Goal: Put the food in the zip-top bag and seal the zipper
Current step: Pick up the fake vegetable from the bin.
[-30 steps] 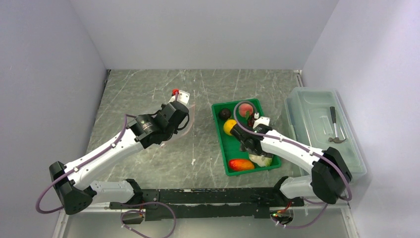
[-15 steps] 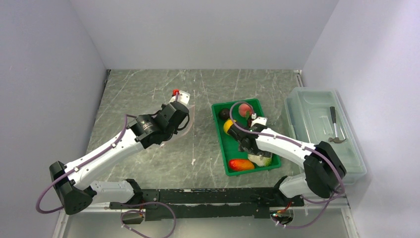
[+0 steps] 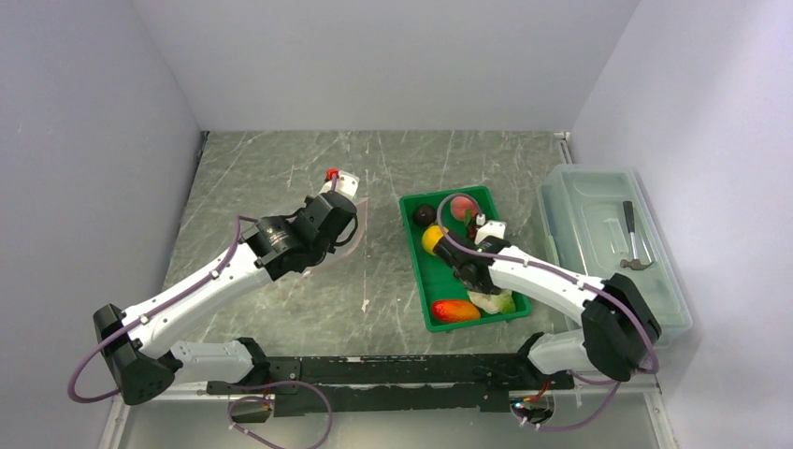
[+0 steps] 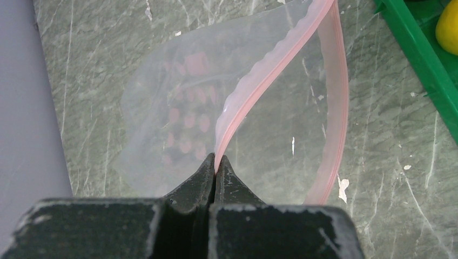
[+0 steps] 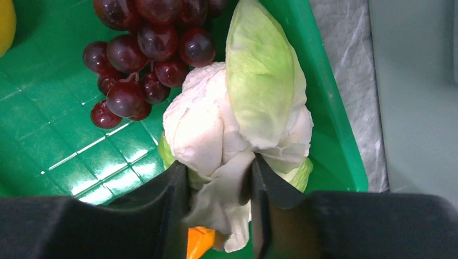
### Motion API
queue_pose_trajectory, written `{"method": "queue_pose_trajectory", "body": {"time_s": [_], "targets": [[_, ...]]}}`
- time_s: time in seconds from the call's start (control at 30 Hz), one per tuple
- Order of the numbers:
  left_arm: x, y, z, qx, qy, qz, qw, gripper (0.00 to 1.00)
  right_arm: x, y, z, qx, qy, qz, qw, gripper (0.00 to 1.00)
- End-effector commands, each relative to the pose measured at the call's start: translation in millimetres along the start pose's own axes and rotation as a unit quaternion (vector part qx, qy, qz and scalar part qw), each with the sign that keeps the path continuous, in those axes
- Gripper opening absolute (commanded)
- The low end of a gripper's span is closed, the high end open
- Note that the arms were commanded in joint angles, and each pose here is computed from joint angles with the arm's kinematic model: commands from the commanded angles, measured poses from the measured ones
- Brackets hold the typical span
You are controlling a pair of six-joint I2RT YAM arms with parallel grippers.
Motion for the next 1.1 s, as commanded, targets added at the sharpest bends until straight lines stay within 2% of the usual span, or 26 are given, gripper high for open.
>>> {"method": "queue_pose_trajectory", "body": {"time_s": [0.0, 0.1, 0.7, 1.07], "targets": [[-6.0, 1.6, 2.5, 0.001, 0.003, -0.016, 1.0, 0.0, 5.6, -4.4, 6.0, -0.026, -0.022, 0.01, 0.999, 0.18], [-5.5, 1.2, 2.7, 0.0, 0.002, -0.015, 1.0, 0.0, 2.3, 0.0, 2.3, -0.026, -0.027, 0.004, 0.999, 0.0], [-6.3, 2.5, 4.5, -0.004, 0.008, -0.018, 1.0, 0.0, -27.9, 48.5, -10.6, -0.105, -0.071, -0.033, 0.991, 0.0], [-6.6, 2.8, 4.5, -0.003, 0.009, -0.019, 1.0, 0.0, -57.2, 98.3, 2.9, -0.23, -0.102, -0.054, 0.966, 0.0]]}}
Point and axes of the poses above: each gripper's point midway between its finger pads, its own y axis back along the fingers, its own z axis along the line the jaws close on, x = y × z, the point moved 4 cm from there along y, back along the fingers, and after that the axes turned 5 degrees about -y, right-handed, at the moved point
